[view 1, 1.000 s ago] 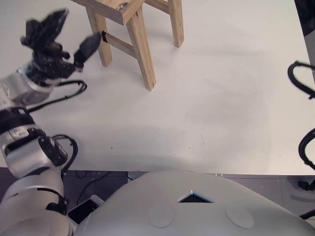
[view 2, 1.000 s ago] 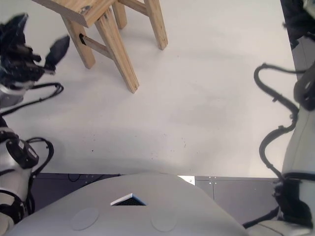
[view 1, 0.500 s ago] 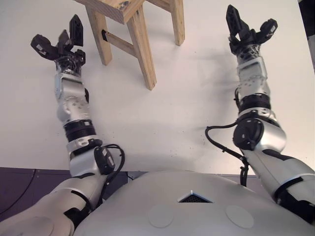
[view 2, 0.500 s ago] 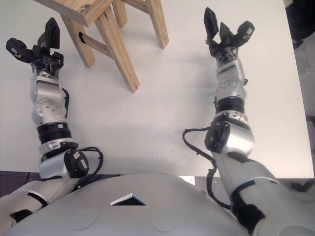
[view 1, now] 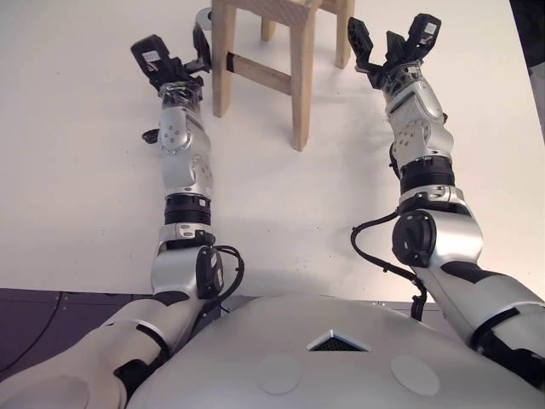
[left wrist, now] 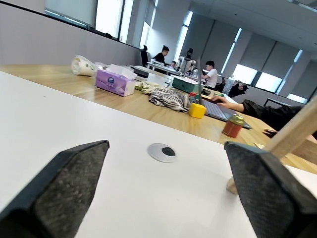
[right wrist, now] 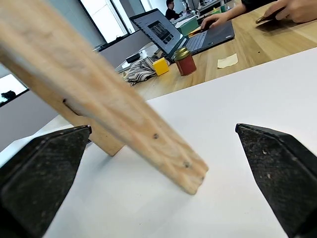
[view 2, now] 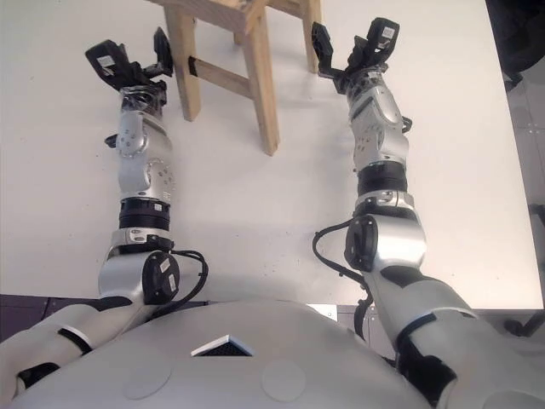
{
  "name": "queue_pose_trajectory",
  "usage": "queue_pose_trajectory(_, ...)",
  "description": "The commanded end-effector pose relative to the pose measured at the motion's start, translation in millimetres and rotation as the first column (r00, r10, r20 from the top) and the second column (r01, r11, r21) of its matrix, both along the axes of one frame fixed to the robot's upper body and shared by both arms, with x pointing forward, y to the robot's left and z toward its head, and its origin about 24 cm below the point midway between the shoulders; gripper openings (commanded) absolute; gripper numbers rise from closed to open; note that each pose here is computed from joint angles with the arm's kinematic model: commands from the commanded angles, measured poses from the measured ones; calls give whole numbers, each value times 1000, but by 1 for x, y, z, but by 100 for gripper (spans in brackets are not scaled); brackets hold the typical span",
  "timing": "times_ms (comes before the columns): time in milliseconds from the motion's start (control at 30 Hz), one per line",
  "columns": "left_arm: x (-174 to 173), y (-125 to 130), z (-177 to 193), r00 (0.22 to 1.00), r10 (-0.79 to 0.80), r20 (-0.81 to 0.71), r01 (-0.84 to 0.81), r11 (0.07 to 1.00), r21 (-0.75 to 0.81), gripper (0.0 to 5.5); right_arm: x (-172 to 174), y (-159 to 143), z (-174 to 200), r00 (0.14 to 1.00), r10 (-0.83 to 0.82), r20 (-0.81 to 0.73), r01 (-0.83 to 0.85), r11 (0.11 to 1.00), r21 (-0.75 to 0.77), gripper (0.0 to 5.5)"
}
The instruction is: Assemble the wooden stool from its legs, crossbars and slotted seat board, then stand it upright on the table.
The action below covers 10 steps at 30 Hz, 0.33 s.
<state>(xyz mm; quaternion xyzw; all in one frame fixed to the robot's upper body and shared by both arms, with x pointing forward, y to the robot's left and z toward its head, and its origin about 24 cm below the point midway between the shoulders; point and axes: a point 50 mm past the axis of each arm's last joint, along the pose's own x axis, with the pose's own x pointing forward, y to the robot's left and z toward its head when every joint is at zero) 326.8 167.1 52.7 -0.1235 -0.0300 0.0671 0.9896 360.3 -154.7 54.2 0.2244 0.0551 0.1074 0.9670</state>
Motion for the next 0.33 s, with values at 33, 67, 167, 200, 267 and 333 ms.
queue_pose_trajectory(33,-10,25,-24,983,141,-116,-133,988,78,428,-11,2,-20,990,-113,-83,106,991,-84,540)
queue_pose_trajectory(67,-10,28,-23,981,160,-110,-149,984,102,428,-12,-2,-21,985,-154,-73,140,975,-171,540)
queue_pose_trajectory(167,-9,28,-21,974,203,-97,-183,966,183,428,-11,-22,-15,968,-250,9,234,893,-385,540)
queue_pose_trajectory(200,-10,25,-22,975,208,-84,-190,965,183,428,-9,-24,-11,964,-263,31,252,877,-409,540)
queue_pose_trajectory(267,-17,14,-24,971,236,-35,-226,956,188,428,-7,-21,-2,969,-234,84,247,869,-429,540)
queue_pose_trajectory(333,-25,5,-31,965,261,-26,-251,947,199,428,-9,-16,-2,973,-206,100,229,895,-384,540)
